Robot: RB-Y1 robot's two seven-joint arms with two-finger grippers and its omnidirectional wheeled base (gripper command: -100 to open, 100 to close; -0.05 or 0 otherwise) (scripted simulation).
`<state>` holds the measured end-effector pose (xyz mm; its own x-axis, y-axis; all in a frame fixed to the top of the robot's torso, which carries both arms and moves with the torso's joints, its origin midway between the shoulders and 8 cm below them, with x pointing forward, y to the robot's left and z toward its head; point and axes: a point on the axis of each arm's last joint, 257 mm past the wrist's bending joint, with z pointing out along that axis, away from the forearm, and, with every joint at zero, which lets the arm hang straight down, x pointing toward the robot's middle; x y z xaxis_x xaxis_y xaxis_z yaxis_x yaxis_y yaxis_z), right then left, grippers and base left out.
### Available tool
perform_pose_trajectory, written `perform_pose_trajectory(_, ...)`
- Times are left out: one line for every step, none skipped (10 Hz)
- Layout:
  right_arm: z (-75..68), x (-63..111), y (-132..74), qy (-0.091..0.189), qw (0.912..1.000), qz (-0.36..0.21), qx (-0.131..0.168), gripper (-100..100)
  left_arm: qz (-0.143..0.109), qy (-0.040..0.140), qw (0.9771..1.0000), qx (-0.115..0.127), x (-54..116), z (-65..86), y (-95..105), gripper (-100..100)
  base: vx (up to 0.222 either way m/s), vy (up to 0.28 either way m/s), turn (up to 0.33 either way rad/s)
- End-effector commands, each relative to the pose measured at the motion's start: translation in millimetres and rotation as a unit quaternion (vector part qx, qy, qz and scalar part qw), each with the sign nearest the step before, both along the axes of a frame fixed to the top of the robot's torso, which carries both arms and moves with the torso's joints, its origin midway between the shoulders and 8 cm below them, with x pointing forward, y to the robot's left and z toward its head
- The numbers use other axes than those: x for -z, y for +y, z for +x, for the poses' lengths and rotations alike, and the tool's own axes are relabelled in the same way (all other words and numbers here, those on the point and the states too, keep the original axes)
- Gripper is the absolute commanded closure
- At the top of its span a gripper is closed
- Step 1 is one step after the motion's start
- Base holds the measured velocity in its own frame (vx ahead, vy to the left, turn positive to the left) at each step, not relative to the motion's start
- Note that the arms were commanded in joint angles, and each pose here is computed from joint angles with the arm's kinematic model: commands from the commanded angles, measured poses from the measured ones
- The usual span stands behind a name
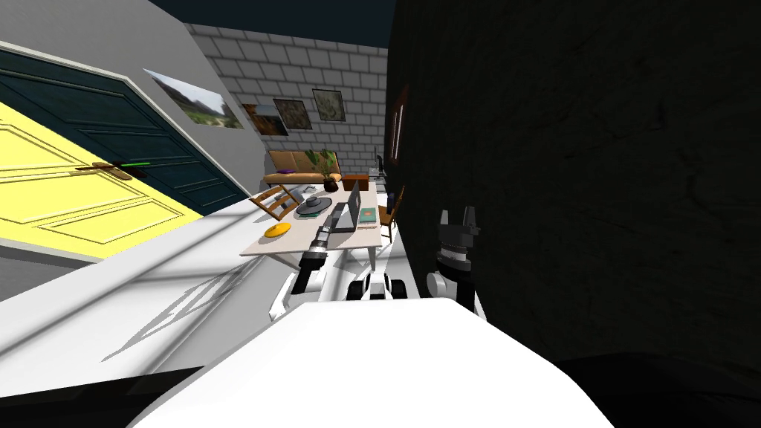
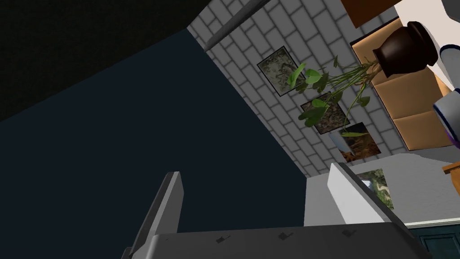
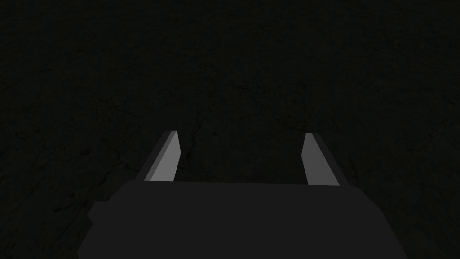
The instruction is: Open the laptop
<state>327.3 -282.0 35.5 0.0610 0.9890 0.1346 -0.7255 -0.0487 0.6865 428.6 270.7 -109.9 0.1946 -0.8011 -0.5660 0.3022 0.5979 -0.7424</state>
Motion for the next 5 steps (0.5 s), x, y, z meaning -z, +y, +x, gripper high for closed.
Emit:
perform_pose_trajectory(0.0, 0.0, 0.0, 0.000, 1.0000, 0.000, 0.000, 0, 0.008, 0.024, 0.9996, -0.010, 21.5, 9.5, 3.7, -100, 0.032, -0.055, -0.007)
perform_pose_trajectory(0.0, 0.0, 0.0, 0.000, 1.0000, 0.000, 0.000, 0, 0.013, 0.033, 0.9993, -0.014, 29.7, 12.8, 5.7, -100, 0.038, -0.064, -0.006)
perform_pose_trajectory(0.0, 0.0, 0.0, 0.000, 1.0000, 0.000, 0.000, 0, 0.018, 0.043, 0.9987, -0.018, 38.2, 16.2, 7.9, -100, 0.042, -0.063, -0.003)
perform_pose_trajectory(0.0, 0.0, 0.0, 0.000, 1.0000, 0.000, 0.000, 0, 0.024, 0.054, 0.9980, -0.021, 47.1, 19.6, 10.3, -100, 0.039, -0.068, -0.007)
perform_pose_trajectory(0.0, 0.0, 0.0, 0.000, 1.0000, 0.000, 0.000, 0, 0.030, 0.065, 0.9971, -0.025, 56.4, 22.9, 13.0, -100, 0.044, -0.071, -0.005)
